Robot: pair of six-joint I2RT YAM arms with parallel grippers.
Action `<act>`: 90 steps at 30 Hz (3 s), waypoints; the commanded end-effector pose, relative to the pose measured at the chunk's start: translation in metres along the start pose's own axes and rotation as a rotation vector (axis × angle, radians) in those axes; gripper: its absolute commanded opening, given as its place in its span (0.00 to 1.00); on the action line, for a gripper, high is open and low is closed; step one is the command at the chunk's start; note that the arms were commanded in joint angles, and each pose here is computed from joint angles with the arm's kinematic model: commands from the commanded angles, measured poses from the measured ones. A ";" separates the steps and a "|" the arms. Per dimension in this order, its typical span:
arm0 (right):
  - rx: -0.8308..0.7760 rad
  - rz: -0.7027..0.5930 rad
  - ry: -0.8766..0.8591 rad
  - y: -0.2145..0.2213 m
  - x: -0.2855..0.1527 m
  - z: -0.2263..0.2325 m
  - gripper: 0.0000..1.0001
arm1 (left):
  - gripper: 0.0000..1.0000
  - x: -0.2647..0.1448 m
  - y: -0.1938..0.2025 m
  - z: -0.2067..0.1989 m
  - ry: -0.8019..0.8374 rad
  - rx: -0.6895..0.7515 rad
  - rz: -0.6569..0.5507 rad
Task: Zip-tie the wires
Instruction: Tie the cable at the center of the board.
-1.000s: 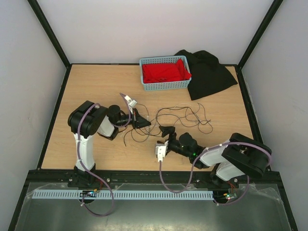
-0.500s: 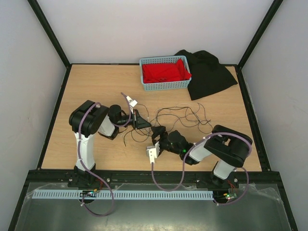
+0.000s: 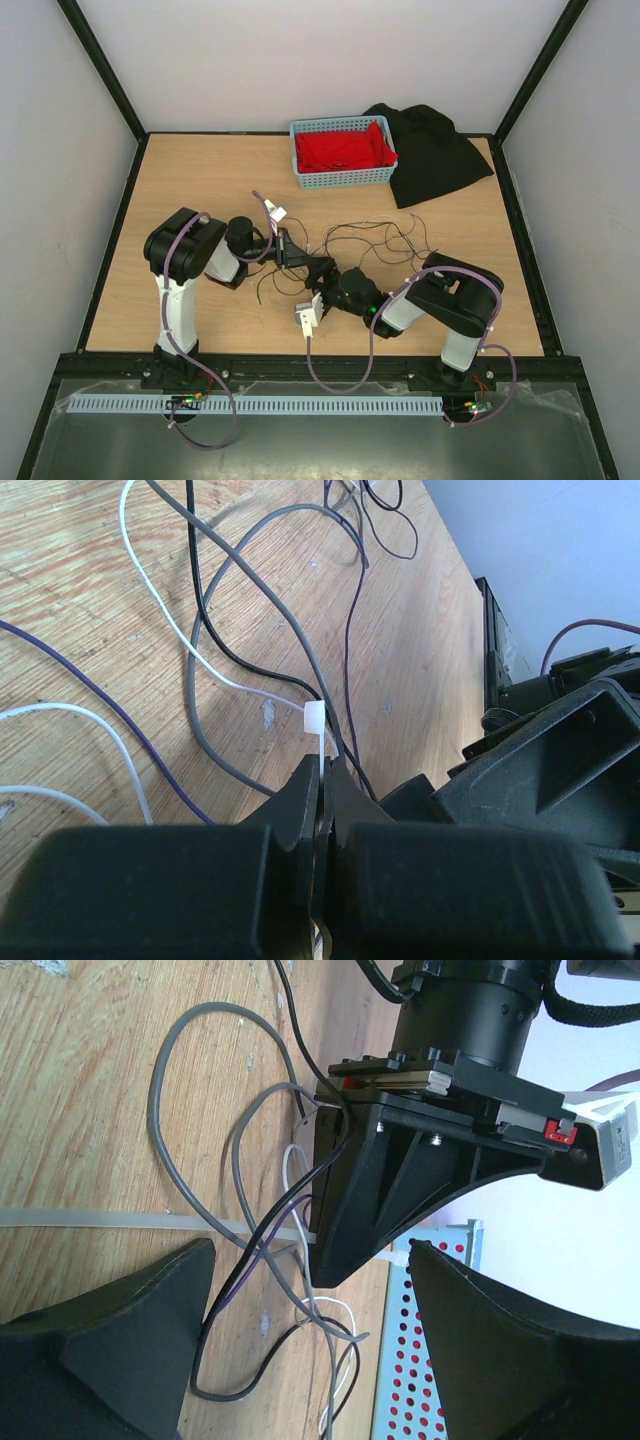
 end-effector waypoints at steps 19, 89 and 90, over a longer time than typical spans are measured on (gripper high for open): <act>-0.014 -0.102 -0.121 -0.023 0.003 0.034 0.92 | 0.00 0.005 -0.005 -0.005 0.032 -0.012 0.023; 1.091 -0.334 -0.419 -0.023 0.001 0.010 0.00 | 0.00 0.003 -0.004 -0.012 0.053 0.132 0.042; 1.124 -0.338 -0.415 -0.021 0.002 0.009 0.00 | 0.00 0.004 -0.004 -0.012 0.053 0.134 0.042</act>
Point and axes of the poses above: each gripper's point midway between its finger pads, its own x axis out along the fingers, its own z axis along the line the jaws close on, y = z × x, the point moved 7 cm from there along -x, back along the fingers, and after that the axes turned 11 degrees about -x, right-handed, at the moved point
